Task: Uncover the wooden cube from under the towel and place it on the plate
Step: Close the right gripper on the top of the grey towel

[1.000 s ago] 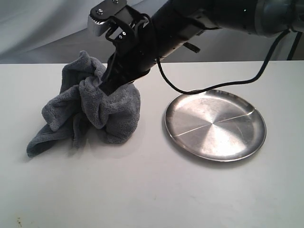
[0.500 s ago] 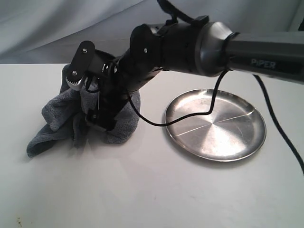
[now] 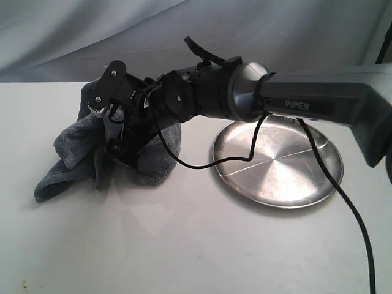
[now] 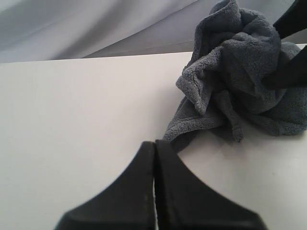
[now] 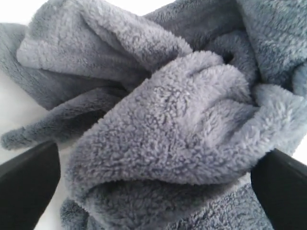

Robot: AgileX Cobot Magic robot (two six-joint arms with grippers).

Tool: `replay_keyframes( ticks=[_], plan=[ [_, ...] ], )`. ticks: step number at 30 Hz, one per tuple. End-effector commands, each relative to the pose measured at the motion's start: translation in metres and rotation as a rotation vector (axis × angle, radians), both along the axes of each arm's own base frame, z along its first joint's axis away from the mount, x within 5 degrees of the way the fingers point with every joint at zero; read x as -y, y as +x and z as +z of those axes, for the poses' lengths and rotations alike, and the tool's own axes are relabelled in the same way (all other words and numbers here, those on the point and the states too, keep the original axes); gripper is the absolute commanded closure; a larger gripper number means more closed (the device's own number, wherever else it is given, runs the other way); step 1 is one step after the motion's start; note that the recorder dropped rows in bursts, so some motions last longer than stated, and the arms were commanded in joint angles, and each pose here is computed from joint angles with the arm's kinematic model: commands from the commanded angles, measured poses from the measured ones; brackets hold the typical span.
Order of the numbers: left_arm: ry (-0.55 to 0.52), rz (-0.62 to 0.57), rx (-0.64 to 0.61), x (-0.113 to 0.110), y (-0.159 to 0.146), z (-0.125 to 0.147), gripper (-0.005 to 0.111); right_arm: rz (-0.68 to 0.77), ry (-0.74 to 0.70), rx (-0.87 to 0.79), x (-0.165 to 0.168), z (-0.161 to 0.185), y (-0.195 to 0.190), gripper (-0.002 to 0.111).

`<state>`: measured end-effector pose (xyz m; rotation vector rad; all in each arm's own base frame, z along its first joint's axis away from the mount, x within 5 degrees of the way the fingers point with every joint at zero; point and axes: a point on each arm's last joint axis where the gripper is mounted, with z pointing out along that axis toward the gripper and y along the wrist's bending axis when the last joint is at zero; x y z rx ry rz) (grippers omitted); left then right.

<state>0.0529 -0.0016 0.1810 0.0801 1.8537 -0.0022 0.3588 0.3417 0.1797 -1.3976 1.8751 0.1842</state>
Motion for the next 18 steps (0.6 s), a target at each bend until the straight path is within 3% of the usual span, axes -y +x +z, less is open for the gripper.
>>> replay_keyframes(
  ticks=[1,6,12,18],
  plan=[
    [-0.008,-0.002,0.010,0.000,0.000,0.000,0.107,-0.046,-0.001,-0.026,0.007,-0.011,0.010,0.012],
    [-0.008,-0.002,0.010,0.000,0.000,0.000,0.107,-0.052,0.004,-0.024,0.007,-0.013,0.011,0.042],
    [-0.008,-0.002,0.010,0.000,0.000,0.000,0.107,-0.037,-0.025,-0.023,0.009,-0.010,0.009,0.106],
    [-0.008,-0.002,0.010,0.000,0.000,0.000,0.107,-0.023,-0.005,0.008,0.018,0.042,-0.001,0.108]
  ],
)
